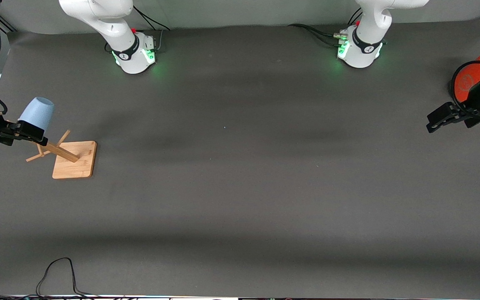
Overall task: Rotate and upright cup with both arms
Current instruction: 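Grip the light blue cup and pull it off the mug tree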
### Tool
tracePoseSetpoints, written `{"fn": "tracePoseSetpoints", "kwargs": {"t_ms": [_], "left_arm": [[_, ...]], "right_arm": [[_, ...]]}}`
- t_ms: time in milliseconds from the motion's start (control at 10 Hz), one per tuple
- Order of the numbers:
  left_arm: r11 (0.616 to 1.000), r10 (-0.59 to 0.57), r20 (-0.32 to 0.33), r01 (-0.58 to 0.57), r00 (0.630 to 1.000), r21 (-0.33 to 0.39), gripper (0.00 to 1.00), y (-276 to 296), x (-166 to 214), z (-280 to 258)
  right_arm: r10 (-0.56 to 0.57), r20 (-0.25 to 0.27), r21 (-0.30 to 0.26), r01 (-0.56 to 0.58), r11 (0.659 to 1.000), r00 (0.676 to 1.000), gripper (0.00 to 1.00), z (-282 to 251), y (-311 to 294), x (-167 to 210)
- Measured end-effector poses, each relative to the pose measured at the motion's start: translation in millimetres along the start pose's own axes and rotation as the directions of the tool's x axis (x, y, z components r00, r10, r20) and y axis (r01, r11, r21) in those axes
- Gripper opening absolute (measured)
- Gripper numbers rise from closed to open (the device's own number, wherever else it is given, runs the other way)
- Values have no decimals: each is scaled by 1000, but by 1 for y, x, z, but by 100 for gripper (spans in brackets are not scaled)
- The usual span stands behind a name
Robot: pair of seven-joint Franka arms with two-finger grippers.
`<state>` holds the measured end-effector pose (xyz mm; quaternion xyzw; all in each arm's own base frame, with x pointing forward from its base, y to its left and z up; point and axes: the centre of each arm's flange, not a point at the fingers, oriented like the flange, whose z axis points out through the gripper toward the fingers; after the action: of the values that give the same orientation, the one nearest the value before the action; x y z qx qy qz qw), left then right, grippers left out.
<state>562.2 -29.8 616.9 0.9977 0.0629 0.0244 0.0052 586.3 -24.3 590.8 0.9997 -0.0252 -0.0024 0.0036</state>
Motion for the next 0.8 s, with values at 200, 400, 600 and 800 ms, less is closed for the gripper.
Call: {"fn": "tracePoseSetpoints", "kwargs": {"t_ms": [200,400,600,800], "left_arm": [[1000,-2,2,2,1000,1,100,-1,0,1],[1000,-5,2,5,1000,1,100,-3,1,1],[1000,-4,2,4,1000,1,100,-2,1,1],[1000,-4,2,4,1000,1,100,-2,1,1]], "right_arm": [[0,0,0,0,1000,1000,100,0,0,0],[0,0,0,0,1000,1000,100,0,0,0],[0,0,0,0,1000,1000,100,0,0,0],[0,0,0,0,1000,1000,100,0,0,0]]}}
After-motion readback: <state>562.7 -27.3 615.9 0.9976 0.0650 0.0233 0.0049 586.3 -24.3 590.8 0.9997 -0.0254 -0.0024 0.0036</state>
